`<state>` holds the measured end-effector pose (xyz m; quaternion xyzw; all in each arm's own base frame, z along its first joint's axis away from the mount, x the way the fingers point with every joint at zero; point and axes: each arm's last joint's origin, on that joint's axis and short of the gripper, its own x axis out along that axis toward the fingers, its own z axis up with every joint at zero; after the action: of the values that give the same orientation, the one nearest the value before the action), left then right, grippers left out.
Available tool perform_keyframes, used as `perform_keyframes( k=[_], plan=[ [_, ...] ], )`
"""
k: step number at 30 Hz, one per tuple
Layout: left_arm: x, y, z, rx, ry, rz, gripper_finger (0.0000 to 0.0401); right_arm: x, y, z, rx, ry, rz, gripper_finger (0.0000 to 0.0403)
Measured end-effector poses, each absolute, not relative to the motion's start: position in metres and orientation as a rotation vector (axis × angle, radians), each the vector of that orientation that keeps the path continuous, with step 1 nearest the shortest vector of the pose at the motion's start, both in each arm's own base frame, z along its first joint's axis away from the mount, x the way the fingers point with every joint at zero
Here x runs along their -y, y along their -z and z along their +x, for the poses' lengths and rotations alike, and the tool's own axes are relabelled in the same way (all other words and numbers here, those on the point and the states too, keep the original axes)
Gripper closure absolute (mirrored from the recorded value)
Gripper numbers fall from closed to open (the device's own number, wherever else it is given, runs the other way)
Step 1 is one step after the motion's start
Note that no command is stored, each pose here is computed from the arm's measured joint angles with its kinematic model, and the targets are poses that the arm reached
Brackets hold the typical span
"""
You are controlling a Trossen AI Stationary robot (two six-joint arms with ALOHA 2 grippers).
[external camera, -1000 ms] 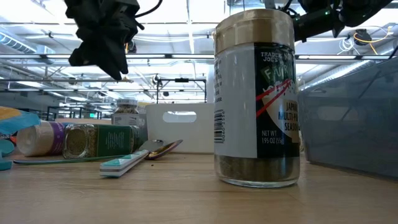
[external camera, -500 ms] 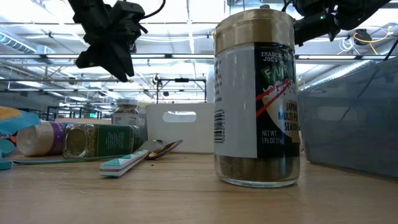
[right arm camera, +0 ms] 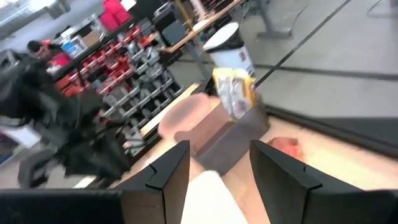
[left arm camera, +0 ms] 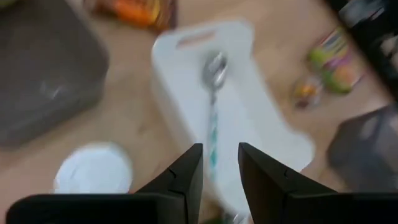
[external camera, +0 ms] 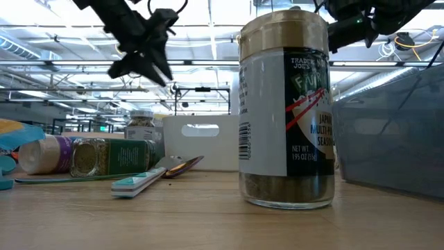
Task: Pick & Place Food Item
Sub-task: Put the orange seasoning pack into the bottom black bin
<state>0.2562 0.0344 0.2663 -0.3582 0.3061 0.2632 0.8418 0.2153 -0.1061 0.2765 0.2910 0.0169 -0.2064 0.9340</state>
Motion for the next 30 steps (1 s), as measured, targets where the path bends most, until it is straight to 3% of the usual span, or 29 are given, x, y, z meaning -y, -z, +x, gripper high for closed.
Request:
perform_keyframes(
  k=[10, 23, 30],
  plan=[
    [-0.066, -0.289, 0.268, -0.366, -0.502, -0.685, 0.0293, 0.126, -0.233, 0.232, -0.224, 0.387, 0.907, 0.0243],
    [-0.09, -0.291, 0.261, -0.371, -0.396, -0.718, 0.0293, 0.168, -0.162, 0.266, -0.22, 0.417, 1.186, 0.0243],
    [-0.097, -0.291, 0.259, -0.377, -0.389, -0.673, 0.0293, 0.186, -0.153, 0.295, -0.255, 0.378, 1.196, 0.0243]
  ],
)
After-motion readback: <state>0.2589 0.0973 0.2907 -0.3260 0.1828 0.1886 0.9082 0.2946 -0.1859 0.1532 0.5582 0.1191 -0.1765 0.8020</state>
